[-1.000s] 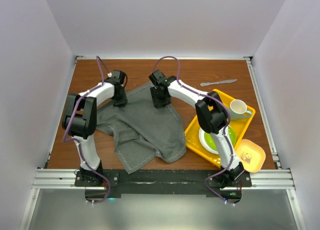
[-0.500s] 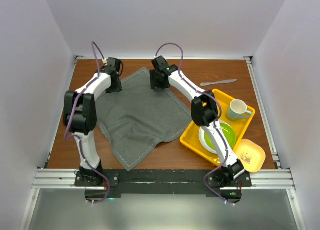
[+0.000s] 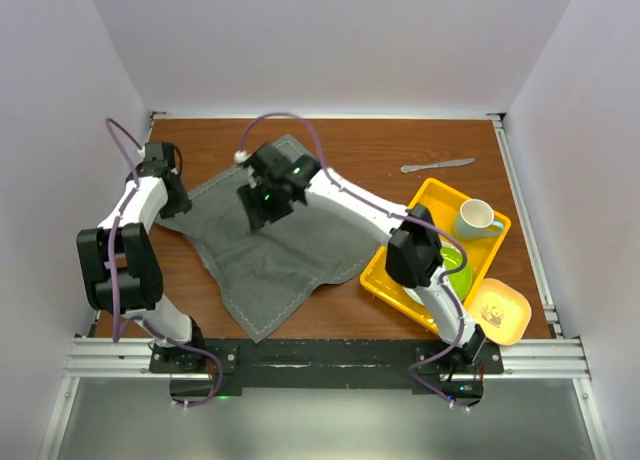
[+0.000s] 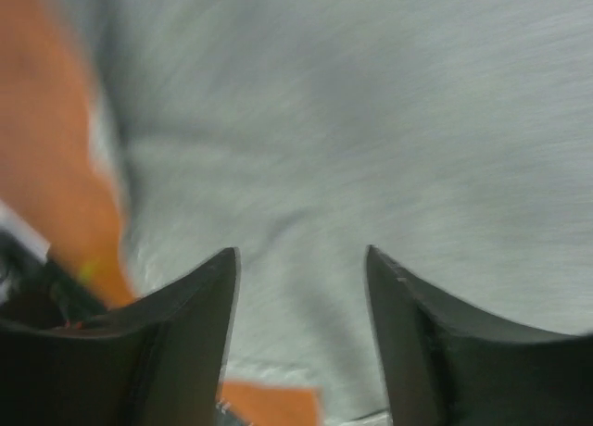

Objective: Fold the napkin, place the utensils inside, and roll it up
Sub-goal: Flatten the napkin out

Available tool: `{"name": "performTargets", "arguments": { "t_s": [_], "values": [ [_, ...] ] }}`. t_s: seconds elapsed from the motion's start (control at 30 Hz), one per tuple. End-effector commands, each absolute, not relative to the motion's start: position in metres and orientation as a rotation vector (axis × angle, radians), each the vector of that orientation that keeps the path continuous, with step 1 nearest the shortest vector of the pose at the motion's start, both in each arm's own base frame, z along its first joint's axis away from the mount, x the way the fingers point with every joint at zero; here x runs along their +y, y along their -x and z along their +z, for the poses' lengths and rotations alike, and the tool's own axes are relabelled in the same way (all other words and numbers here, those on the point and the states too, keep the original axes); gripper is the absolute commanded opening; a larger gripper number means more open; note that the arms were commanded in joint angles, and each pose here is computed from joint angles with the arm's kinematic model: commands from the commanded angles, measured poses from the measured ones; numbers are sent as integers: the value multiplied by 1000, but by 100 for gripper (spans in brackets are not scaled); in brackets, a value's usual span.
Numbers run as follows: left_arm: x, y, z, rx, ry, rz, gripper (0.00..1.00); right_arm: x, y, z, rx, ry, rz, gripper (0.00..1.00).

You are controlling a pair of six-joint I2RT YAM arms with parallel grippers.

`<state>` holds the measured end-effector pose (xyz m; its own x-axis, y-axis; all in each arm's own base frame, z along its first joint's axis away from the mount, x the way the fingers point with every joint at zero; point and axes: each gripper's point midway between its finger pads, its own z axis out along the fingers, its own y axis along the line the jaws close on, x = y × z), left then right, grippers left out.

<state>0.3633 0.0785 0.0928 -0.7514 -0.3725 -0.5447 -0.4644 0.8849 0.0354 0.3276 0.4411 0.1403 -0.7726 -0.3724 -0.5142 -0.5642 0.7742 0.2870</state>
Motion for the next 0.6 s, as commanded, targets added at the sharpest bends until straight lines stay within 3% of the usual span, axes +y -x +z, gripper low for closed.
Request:
{"name": "performTargets", "arguments": {
  "t_s": [0.0,0.17,0.37,0.47,0.57],
  "values": [
    [96,-356,70,2555,598,271,36,465,-259,126,2571,923,635,55],
    [118,-340,47,2599,777,303,36,488,-193,97,2569,1141,567,50],
    [159,-328,56,2542,848,525,36,504,-135,77,2612,1281,659,50],
    [168,-332,74,2491,840,582,36,504,-122,66,2614,1332,629,49],
    [153,-339,91,2441,852,448,36,500,-123,70,2616,1343,585,49]
  ]
}}
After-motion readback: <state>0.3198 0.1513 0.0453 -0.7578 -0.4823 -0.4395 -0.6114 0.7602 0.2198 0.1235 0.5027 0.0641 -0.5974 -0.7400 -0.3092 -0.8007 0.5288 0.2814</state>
